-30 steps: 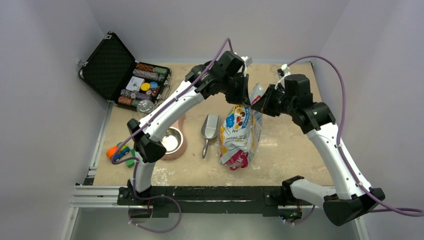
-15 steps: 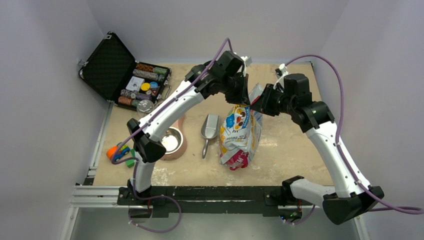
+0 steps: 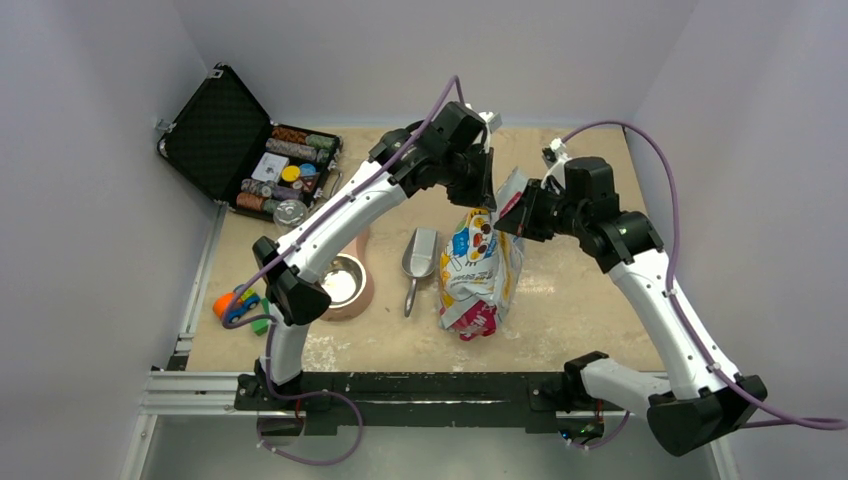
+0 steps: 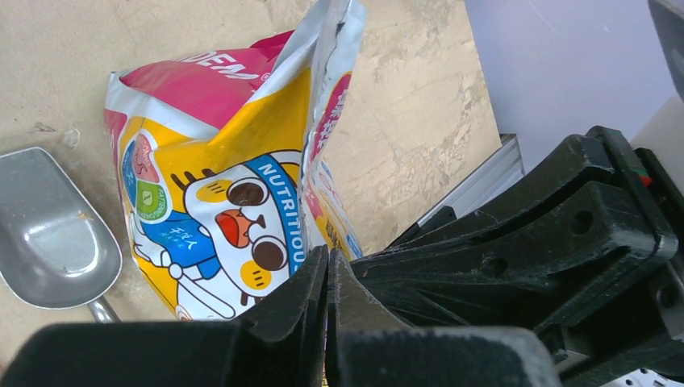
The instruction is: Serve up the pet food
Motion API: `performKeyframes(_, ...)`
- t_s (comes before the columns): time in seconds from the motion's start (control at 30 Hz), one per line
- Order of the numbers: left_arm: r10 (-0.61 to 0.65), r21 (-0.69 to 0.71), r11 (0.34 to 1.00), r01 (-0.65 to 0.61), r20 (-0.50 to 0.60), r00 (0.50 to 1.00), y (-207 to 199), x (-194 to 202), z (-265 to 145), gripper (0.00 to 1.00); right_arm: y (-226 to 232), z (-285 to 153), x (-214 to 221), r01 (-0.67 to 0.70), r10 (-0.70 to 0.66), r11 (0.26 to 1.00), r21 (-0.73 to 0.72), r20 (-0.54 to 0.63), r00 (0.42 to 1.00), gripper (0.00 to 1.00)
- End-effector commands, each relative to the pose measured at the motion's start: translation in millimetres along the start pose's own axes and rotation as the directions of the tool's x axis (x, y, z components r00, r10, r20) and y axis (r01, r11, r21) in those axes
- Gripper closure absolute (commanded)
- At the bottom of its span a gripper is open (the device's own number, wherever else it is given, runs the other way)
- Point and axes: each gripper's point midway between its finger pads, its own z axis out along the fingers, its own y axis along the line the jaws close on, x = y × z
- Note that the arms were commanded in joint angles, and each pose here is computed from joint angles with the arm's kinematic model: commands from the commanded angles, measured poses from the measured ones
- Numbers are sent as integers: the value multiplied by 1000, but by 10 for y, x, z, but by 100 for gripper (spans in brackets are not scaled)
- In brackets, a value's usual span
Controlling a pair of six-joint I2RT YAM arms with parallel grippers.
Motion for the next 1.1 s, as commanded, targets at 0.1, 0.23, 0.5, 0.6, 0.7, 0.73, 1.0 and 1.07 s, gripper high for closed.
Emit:
performKeyframes(0.1,-2,0,1000,2,11,1000,-27,3,-158,64,-14,-112,-47,13,-13,1000,10,69,998,100)
performKeyframes(0.23,-11,-13,1000,11,19,1000,-1,9,-185,56,-54,-115,-29,5,-7,1000,28,70,997,100)
performKeyframes(0.5,19,-1,1000,-19,127,992,-95,-198,-471,58,-112,-99,29,3,-6,999,42,60,998,100)
performKeyframes(0.6,14,-12,1000,-13,143,990,-73,-214,-491,55,-120,-92,37,3,-6,999,43,56,998,100)
performKeyframes(0.7,-7,-35,999,12,124,992,-7,-170,-420,54,-110,-92,26,7,-9,999,41,58,998,100)
performKeyframes(0.73,-11,-39,999,16,116,993,4,-152,-393,54,-107,-93,21,6,-9,999,41,59,998,100)
performKeyframes(1.0,-48,-47,998,50,47,998,55,-34,-178,68,-94,-87,18,10,-12,999,34,55,998,100)
performKeyframes(1.07,-60,-37,997,61,38,998,42,-20,-155,70,-91,-90,17,11,-12,999,33,56,998,100)
